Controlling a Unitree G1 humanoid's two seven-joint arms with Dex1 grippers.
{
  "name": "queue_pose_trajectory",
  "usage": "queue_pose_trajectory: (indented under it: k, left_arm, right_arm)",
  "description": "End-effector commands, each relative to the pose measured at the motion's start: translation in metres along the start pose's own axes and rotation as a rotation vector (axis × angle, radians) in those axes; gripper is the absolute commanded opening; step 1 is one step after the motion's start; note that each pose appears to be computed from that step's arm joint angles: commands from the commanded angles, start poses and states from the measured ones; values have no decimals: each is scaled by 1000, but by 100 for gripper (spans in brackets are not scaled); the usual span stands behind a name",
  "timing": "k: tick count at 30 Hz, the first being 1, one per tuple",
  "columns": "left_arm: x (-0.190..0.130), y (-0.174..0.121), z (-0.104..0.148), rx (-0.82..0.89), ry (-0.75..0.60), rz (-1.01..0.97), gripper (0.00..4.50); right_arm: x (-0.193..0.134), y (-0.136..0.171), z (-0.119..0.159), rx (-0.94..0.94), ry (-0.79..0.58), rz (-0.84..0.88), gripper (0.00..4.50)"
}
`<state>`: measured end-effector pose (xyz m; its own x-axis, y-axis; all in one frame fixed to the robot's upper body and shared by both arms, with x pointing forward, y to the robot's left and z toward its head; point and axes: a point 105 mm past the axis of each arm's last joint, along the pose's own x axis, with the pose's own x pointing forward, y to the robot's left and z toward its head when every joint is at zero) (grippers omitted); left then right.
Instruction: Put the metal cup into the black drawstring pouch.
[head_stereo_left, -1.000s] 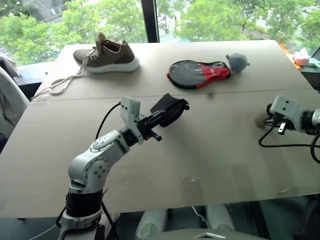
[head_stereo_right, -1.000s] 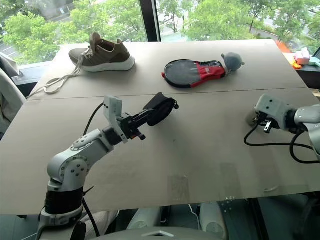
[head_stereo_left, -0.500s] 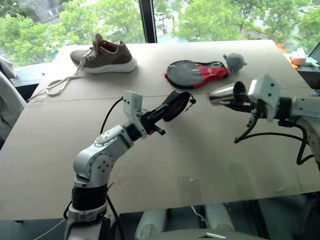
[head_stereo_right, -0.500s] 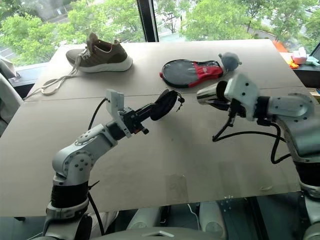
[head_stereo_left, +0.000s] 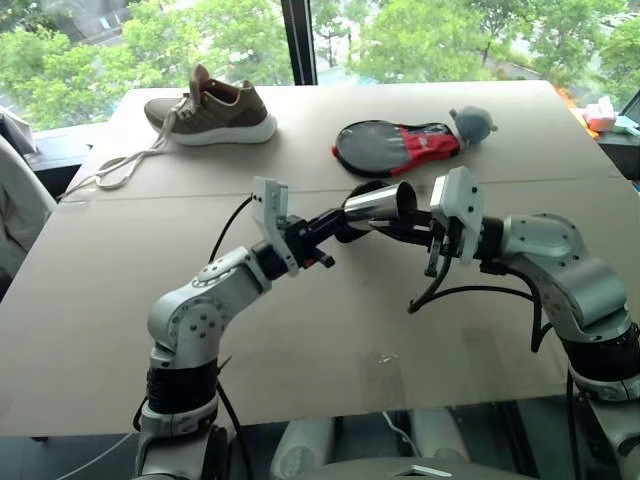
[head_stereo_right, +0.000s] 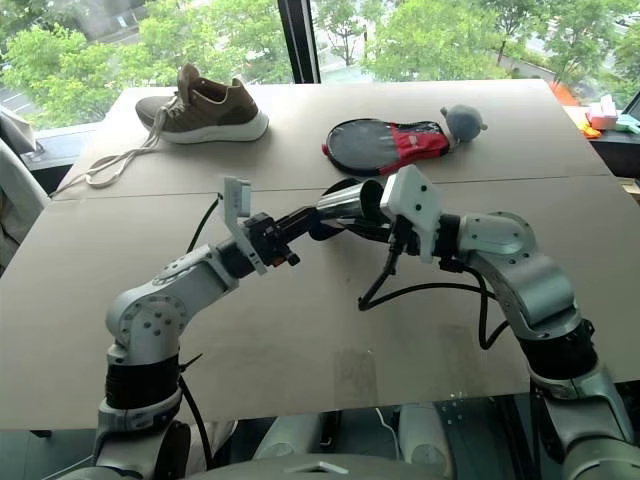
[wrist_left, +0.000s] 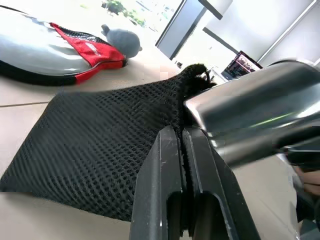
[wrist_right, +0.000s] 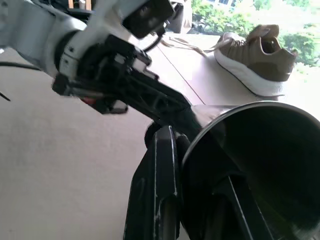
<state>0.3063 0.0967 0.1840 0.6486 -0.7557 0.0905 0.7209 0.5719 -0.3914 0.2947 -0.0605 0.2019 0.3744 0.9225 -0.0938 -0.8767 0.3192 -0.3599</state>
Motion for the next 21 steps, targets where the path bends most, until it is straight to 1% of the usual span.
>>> queue_pose_trajectory:
  k: [1,3,7,12,14,15,16,18,20,21]
  left_arm:
    - [-4,-19,11,16,-25,-79,0]
    - [-4,-19,11,7,-25,-80,0]
    - [-1,-24,11,-17,-25,-104,0]
    - [5,-27,9,-33,-23,-123,0]
    - [7,-30,8,-45,-23,-138,0]
    - [9,-31,7,-51,-23,-147,0]
    - [10,-34,6,-58,-19,-159,0]
    - [12,-40,3,-69,-12,-186,0]
    - [13,-44,0,-78,-9,-197,0]
    - [13,-44,0,-80,-8,-198,0]
  right_arm:
    - [-1,-5,-7,-62,30,-39,2]
    - [0,-4,-16,-100,62,-32,2]
    - [10,3,-14,-204,65,-8,2]
    - [25,13,-31,-725,186,70,2]
    - [29,17,-37,-891,207,122,2]
    - [30,19,-41,-950,212,152,2]
    - [32,17,-42,-988,212,146,2]
    - [36,9,-39,-997,193,92,2]
    - [42,-2,-28,-733,84,-68,2]
    - [43,-4,-25,-627,42,-112,2]
